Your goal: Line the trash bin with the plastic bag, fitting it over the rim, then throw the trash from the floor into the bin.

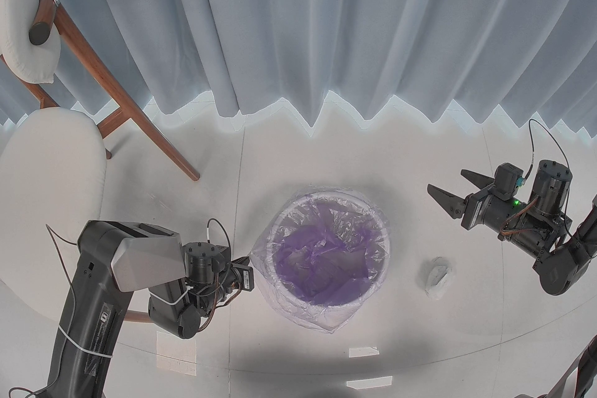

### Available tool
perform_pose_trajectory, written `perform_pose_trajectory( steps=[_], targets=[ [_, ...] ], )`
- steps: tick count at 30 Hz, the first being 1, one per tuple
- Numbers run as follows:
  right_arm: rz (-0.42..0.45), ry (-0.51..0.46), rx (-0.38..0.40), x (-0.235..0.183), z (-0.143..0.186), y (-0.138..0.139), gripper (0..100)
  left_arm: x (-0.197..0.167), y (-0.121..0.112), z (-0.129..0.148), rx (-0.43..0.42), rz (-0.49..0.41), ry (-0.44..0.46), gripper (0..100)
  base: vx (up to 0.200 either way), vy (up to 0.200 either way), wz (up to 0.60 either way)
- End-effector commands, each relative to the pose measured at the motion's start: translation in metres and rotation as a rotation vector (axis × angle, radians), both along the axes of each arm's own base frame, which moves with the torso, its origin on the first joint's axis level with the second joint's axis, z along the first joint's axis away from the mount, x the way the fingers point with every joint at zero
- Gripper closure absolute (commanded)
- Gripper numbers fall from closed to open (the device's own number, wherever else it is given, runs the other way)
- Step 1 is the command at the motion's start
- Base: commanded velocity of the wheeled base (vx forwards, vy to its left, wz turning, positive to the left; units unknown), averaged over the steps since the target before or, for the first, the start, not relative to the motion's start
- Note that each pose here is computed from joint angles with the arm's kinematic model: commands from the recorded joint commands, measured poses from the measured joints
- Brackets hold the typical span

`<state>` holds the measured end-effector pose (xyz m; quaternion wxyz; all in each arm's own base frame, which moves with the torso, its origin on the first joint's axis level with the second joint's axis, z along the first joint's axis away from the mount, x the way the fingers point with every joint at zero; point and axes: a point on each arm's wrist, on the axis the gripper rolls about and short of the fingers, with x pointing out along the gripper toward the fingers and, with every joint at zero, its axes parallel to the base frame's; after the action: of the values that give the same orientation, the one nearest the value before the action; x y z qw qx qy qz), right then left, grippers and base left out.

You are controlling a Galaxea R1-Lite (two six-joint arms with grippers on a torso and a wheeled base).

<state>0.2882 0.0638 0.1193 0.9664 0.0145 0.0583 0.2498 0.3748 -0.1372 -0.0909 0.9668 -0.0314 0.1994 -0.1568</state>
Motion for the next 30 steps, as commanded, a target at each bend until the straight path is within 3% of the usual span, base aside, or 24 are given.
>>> perform_pose_trajectory(
  steps=[1, 6, 9, 12, 14, 19, 20, 26, 30],
  targets=[
    [0.001, 0.012, -0.004, -0.001, -0.003, 0.000, 0, 0.001, -0.003, 0.001, 0.010, -0.016, -0.009, 100, 0.000, 0.000, 0.00],
    [0.001, 0.024, -0.006, -0.004, -0.007, -0.001, 0, -0.002, -0.003, 0.008, -0.049, -0.017, -0.109, 100, 0.000, 0.000, 0.00],
    [-0.001, 0.020, -0.003, -0.007, -0.010, -0.002, 0, -0.022, 0.000, 0.014, -0.061, -0.014, -0.039, 100, 0.000, 0.000, 0.00],
    [-0.001, 0.020, -0.003, -0.009, -0.013, -0.002, 0, -0.037, 0.003, 0.055, -0.160, -0.012, -0.044, 100, 0.000, 0.000, 0.00],
    [-0.002, 0.019, -0.004, -0.011, -0.014, -0.002, 0, -0.047, 0.001, 0.067, -0.214, -0.031, -0.019, 100, 0.000, 0.000, 0.00],
    [-0.002, 0.017, -0.004, -0.013, -0.013, -0.003, 0, -0.065, -0.001, 0.059, -0.182, -0.043, 0.045, 100, 0.000, 0.000, 0.00],
    [-0.004, 0.016, -0.004, -0.013, -0.013, -0.003, 0, -0.067, -0.001, 0.055, -0.176, -0.044, 0.059, 0, 0.000, 0.000, 0.00],
    [-0.024, 0.031, -0.003, -0.016, -0.015, -0.009, 0, -0.083, 0.011, 0.050, -0.142, 0.005, 0.120, 0, 0.000, 0.000, 0.00],
    [-0.027, 0.053, -0.009, -0.021, -0.024, -0.011, 0, -0.108, 0.028, 0.077, -0.144, 0.026, 0.132, 0, 0.000, 0.000, 0.00]
  ],
)
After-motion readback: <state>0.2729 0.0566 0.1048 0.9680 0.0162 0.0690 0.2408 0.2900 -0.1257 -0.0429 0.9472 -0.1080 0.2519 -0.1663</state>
